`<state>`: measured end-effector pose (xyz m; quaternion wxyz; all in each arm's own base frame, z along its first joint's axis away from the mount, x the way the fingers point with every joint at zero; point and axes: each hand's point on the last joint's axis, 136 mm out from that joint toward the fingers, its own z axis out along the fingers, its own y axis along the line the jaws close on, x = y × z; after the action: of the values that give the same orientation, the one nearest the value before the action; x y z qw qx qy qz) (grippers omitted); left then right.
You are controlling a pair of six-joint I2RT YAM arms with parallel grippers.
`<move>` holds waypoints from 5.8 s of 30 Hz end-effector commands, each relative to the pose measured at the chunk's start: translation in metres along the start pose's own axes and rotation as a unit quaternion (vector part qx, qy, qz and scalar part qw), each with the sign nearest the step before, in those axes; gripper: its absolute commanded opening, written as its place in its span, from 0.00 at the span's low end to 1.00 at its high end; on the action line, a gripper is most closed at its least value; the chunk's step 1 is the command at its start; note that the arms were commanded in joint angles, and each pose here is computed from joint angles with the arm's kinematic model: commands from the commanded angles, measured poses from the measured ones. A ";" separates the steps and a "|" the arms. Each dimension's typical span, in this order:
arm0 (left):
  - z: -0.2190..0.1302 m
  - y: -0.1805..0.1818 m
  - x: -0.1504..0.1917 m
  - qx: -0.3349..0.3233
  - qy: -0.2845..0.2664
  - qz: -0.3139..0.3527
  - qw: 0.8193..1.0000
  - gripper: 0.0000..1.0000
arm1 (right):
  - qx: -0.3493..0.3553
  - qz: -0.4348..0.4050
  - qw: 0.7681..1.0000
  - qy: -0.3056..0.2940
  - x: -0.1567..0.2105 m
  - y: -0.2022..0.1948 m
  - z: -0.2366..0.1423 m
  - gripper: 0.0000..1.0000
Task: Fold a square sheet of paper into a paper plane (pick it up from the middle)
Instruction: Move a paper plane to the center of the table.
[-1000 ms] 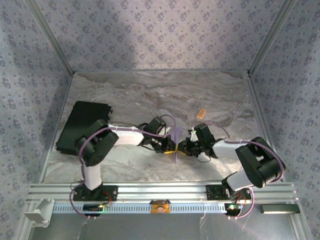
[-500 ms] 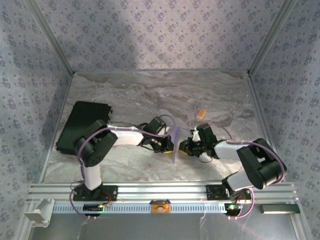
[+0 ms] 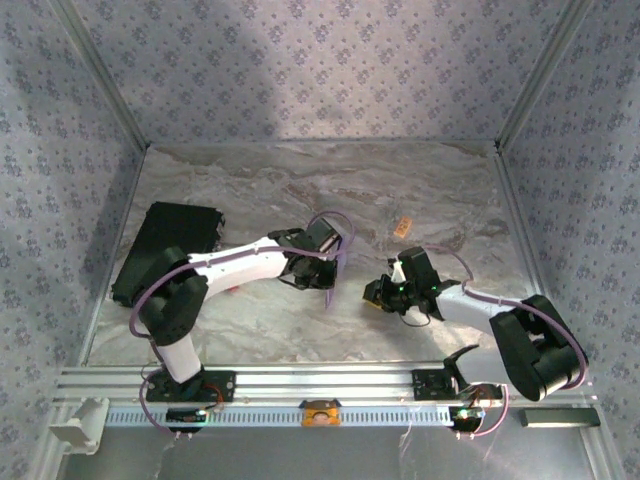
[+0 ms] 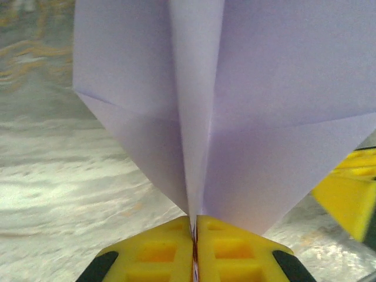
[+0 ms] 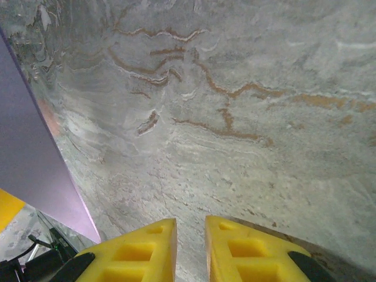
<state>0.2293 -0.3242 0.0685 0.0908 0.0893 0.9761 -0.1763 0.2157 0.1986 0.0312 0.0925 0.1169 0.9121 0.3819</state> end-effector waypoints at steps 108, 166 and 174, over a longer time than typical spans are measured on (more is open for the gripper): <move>0.036 0.019 0.021 -0.042 0.029 0.026 0.998 0.15 | -0.068 0.007 0.998 0.013 -0.028 0.045 0.037 0.06; 0.053 0.041 0.012 -0.183 0.033 -0.016 0.982 0.17 | -0.007 0.012 0.998 -0.059 -0.038 0.015 -0.035 0.33; 0.062 0.041 0.014 -0.188 0.039 -0.031 0.981 0.22 | -0.008 0.012 0.998 -0.058 -0.038 0.016 -0.036 0.34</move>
<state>0.2398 -0.3138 0.0188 0.0822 0.0567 0.9948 -0.0187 0.2508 0.1738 0.0701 0.1513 0.1514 0.9001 0.3795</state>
